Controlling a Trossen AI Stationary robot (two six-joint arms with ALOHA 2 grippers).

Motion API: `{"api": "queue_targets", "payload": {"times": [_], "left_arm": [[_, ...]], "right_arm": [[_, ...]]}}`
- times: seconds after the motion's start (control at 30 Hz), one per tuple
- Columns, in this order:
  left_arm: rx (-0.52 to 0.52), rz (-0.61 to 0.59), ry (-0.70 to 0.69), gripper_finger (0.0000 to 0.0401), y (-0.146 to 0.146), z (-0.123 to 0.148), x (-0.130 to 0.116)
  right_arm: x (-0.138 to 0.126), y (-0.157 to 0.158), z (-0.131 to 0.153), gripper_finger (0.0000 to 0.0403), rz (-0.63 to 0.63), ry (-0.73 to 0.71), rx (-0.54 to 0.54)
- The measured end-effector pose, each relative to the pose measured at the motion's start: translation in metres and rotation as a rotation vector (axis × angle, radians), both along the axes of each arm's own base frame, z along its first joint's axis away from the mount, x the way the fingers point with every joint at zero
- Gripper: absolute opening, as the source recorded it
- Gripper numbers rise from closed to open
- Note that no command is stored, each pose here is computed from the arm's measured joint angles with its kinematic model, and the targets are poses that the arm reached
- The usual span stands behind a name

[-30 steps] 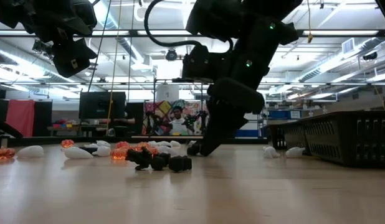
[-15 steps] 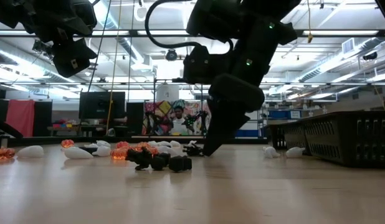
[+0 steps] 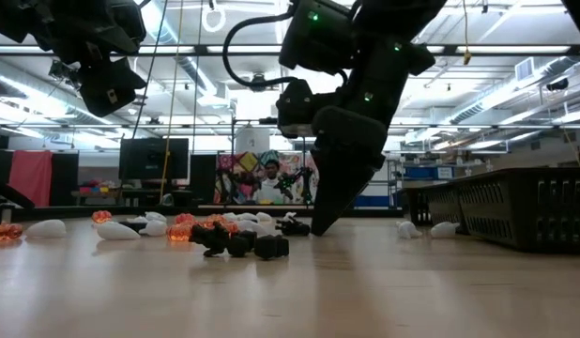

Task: Sort Halloween decoration
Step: Put the black ghost toy into the bottom black bin

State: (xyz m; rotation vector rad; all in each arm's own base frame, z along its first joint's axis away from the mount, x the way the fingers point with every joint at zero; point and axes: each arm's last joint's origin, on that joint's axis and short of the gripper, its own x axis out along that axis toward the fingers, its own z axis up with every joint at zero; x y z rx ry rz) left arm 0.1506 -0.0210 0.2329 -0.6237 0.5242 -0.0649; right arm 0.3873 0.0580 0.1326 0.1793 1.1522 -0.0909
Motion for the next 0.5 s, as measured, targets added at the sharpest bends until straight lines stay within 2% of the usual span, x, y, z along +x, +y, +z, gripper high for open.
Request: {"api": "queue_targets", "payload": {"times": [0.27, 0.5], "left_arm": [[0.0, 0.0, 0.0, 0.0192, 0.0, 0.0, 0.0], [0.0, 0.0, 0.0, 0.0192, 0.0, 0.0, 0.0]], "right_arm": [[0.002, -0.009, 0.001, 0.0087, 0.056, -0.004, 0.042], [0.004, -0.019, 0.002, 0.0076, 0.049, -0.007, 0.067]]}}
